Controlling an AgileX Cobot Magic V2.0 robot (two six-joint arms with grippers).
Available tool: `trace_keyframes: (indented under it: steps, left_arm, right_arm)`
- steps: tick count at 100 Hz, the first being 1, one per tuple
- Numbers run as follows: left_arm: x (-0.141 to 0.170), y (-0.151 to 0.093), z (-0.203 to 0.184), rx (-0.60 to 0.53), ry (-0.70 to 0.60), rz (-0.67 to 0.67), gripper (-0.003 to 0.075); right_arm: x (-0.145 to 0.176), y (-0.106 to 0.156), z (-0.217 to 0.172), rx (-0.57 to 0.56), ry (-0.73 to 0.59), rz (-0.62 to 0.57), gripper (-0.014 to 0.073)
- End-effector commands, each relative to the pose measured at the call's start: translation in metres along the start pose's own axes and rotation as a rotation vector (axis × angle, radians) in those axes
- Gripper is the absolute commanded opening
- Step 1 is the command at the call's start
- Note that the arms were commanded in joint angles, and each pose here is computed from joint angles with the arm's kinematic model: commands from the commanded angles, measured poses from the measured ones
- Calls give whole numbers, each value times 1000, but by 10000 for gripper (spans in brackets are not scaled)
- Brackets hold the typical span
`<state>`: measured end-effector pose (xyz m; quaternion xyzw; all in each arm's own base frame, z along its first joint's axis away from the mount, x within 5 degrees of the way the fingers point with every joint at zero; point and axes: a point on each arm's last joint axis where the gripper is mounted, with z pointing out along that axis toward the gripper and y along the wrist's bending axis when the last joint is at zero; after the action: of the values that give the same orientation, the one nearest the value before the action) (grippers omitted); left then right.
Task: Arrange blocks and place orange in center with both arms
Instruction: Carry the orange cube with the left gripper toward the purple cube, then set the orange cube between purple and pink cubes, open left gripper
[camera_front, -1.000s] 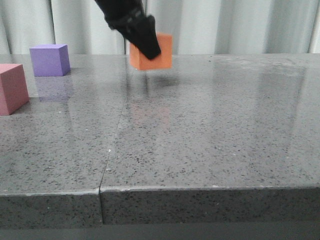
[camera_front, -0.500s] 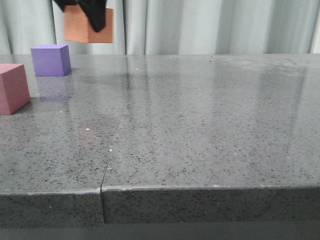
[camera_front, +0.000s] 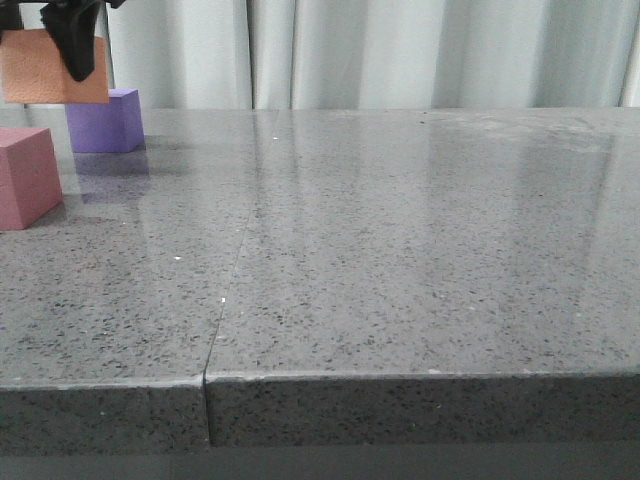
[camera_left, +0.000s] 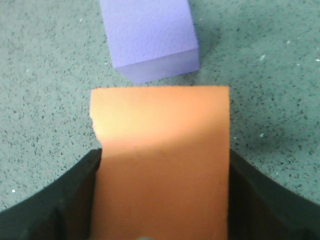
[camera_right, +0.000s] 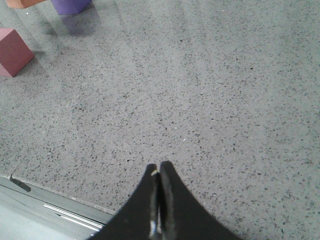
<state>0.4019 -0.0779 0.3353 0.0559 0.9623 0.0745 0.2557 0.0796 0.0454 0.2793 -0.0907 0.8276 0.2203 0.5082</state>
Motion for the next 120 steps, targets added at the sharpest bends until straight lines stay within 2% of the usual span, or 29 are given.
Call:
trace_keyframes:
  steps: [1, 35, 95, 104, 120]
  left_arm:
    - [-3, 12, -27, 5, -133, -81, 272]
    - [10, 9, 7, 6, -139, -206, 272]
    - [10, 3, 30, 5, -111, -201, 278]
    - [10, 3, 30, 5, -111, -201, 332]
    - [11, 2, 30, 16, -108, -210, 520]
  right_arm:
    - [-13, 4, -3, -26, -86, -18, -70]
    - [-13, 4, -3, -26, -86, -18, -70]
    - [-13, 4, -3, -26, -86, -18, -70]
    - [-13, 4, -3, -26, -86, -18, -70]
    - [-13, 4, -3, -26, -86, -18, -70]
